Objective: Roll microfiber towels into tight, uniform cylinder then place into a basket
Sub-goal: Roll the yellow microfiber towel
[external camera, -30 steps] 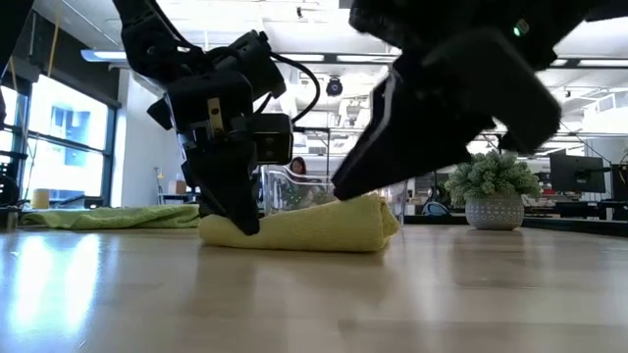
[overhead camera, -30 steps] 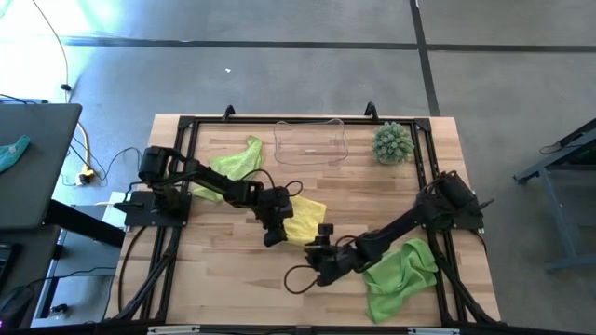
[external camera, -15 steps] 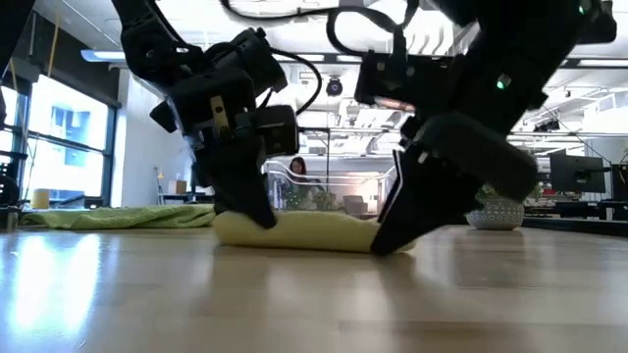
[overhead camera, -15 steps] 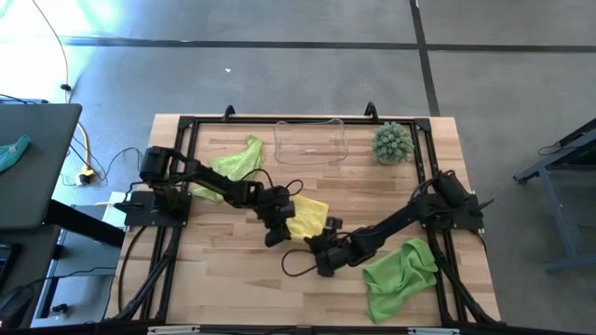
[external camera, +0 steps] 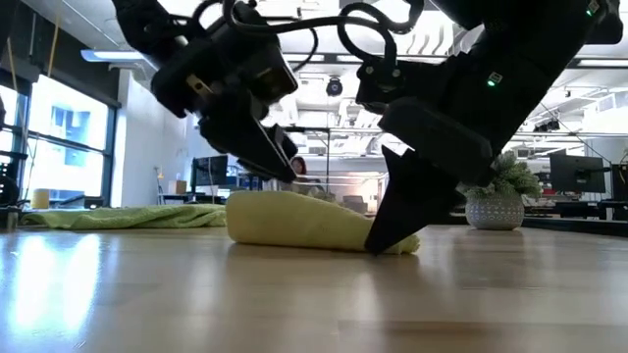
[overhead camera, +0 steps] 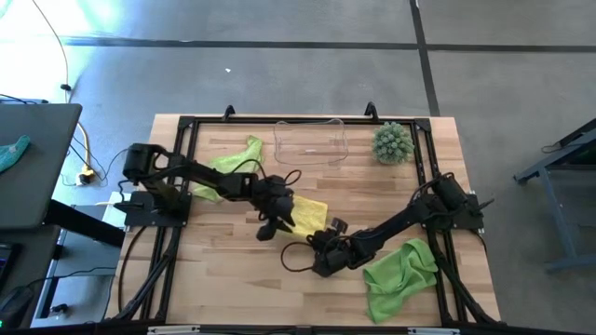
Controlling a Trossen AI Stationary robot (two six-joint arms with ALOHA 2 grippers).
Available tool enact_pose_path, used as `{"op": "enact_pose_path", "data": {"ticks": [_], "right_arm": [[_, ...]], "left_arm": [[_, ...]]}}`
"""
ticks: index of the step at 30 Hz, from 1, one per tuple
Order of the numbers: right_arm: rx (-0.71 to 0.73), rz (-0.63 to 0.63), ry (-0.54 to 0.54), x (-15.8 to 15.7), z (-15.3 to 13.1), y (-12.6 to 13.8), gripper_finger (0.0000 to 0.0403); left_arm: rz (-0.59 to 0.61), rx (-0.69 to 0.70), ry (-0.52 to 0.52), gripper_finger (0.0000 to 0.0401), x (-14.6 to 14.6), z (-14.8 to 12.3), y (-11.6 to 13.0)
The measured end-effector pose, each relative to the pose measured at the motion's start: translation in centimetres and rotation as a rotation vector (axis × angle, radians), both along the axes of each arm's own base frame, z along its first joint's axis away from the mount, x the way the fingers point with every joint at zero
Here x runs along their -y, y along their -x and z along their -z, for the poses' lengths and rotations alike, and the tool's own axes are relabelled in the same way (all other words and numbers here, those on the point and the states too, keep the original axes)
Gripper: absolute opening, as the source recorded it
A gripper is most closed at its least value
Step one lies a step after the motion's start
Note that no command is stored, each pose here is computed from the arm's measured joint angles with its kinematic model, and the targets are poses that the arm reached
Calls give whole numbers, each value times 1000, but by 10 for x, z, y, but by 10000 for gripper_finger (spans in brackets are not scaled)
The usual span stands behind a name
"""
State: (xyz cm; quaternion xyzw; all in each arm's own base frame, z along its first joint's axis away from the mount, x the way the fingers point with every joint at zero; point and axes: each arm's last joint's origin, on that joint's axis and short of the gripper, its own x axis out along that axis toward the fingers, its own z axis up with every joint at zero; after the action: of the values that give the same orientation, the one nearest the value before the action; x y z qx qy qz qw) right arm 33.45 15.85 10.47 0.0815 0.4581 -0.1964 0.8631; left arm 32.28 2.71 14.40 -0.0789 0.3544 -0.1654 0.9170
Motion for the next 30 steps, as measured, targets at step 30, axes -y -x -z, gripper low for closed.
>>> {"op": "enact_pose_path", "data": {"ticks": [30], "right_arm": [[57,77,-15,1,0,-2,169]], "left_arm": [[74,-37,-632,143,55,17,0]]}}
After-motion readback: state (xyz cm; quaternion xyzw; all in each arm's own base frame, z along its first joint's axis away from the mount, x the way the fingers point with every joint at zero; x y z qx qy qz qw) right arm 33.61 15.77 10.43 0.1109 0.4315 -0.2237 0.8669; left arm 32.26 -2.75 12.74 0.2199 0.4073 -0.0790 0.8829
